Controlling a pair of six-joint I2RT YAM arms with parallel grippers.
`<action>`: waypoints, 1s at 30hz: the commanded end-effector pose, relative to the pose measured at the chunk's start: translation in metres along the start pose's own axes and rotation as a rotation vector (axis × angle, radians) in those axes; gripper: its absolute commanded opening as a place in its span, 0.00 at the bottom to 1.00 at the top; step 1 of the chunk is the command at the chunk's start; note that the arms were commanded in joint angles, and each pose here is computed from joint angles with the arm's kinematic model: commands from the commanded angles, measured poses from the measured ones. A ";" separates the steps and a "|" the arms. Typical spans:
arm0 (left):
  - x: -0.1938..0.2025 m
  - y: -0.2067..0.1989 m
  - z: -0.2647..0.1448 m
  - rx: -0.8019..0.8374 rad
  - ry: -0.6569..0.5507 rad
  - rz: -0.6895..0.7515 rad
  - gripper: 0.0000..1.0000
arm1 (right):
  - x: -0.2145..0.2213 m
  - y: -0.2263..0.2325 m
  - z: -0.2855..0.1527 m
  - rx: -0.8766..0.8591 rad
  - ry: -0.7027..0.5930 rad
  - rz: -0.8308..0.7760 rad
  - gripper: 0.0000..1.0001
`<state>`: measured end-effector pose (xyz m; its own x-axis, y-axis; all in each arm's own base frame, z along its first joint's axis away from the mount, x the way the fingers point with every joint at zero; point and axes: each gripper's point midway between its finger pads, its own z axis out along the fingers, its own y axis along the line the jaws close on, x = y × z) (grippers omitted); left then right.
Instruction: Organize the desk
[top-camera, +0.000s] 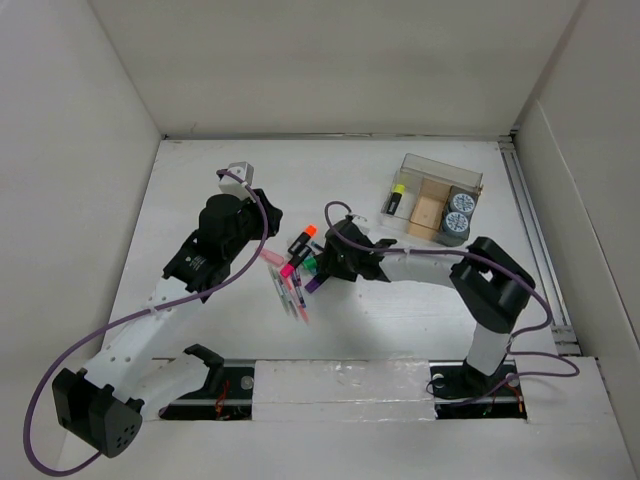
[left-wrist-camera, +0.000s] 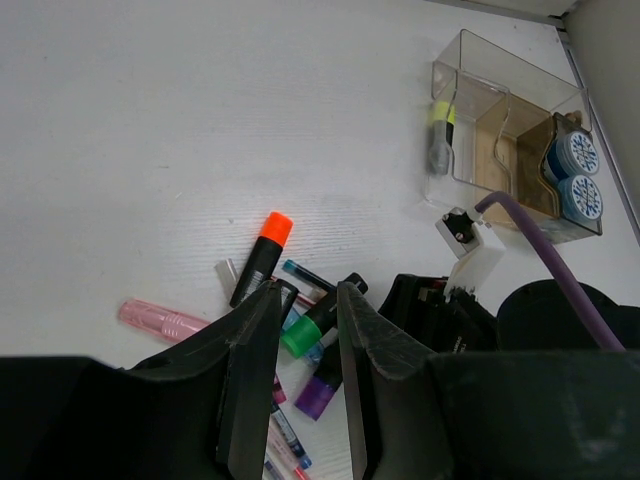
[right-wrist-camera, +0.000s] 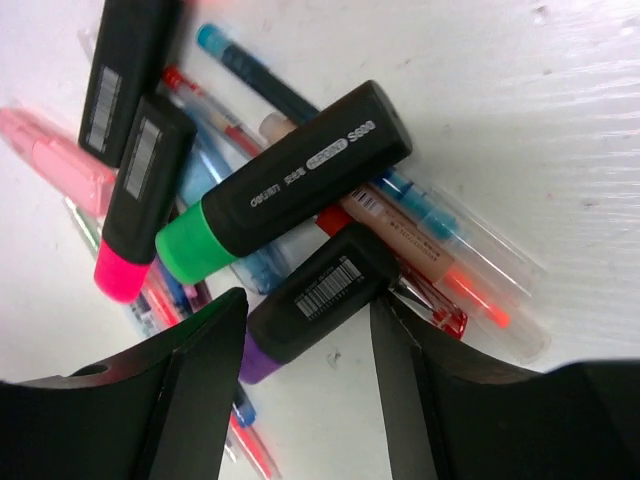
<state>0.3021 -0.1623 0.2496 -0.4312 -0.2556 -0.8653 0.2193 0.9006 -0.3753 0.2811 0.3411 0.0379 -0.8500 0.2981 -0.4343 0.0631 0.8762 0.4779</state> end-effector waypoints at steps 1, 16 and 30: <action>-0.027 -0.011 -0.007 0.035 -0.079 0.004 0.25 | -0.023 -0.001 0.002 0.069 -0.089 0.013 0.57; -0.024 -0.012 -0.005 0.042 -0.065 0.007 0.25 | -0.001 -0.054 0.010 0.339 -0.095 -0.169 0.40; -0.023 -0.012 -0.004 0.044 -0.061 0.009 0.26 | 0.013 -0.040 0.008 0.267 -0.067 -0.219 0.08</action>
<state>0.3015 -0.1639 0.2502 -0.4315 -0.2490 -0.8671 0.2320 0.8982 -0.3733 0.2947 0.3235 0.0272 -0.7693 0.1853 -0.6114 0.0598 0.9737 0.2198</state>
